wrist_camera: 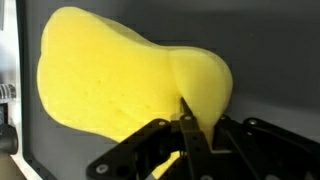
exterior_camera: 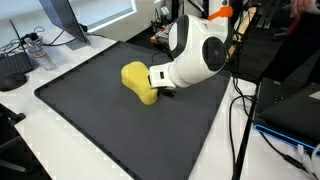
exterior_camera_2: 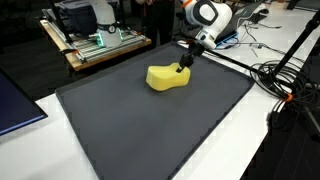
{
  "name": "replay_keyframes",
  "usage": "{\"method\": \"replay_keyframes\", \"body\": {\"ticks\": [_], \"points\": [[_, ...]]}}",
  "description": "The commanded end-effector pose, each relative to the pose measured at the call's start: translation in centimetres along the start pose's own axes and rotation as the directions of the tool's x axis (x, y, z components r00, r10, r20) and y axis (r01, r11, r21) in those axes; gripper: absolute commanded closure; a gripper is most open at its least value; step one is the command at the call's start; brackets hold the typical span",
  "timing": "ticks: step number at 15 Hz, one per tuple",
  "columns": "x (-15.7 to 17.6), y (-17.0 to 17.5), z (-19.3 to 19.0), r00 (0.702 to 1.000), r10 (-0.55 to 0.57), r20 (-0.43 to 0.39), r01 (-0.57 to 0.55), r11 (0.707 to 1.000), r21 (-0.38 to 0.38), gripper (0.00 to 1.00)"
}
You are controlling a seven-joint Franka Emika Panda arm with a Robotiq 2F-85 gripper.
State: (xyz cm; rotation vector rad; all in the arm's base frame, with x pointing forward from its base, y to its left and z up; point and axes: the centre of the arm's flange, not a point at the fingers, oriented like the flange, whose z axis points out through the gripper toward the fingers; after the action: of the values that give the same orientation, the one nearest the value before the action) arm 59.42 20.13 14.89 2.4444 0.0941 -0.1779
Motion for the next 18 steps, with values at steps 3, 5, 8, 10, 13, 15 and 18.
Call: {"method": "replay_keyframes", "body": {"ticks": [3,5,8,10,13,15,18], "points": [[0.1,-0.6,0.8,1.000,0.029,-0.002,-0.029,1.000,0.002,0.95],[0.1,-0.6,0.8,0.999,0.038,-0.003,-0.038,0.999,0.005,0.95],[0.0,-0.4,0.6,0.999,0.045,-0.010,-0.044,0.999,0.009,0.95],[-0.2,-0.1,0.6,0.999,0.051,-0.020,-0.050,0.999,0.015,0.95],[-0.6,0.3,0.8,0.998,0.032,-0.054,-0.031,0.999,0.018,0.96],[-1.0,0.7,0.9,0.997,0.029,-0.067,-0.028,0.999,0.019,0.96],[-1.1,0.9,1.1,0.997,0.025,-0.073,-0.023,0.999,0.026,0.96]]}}
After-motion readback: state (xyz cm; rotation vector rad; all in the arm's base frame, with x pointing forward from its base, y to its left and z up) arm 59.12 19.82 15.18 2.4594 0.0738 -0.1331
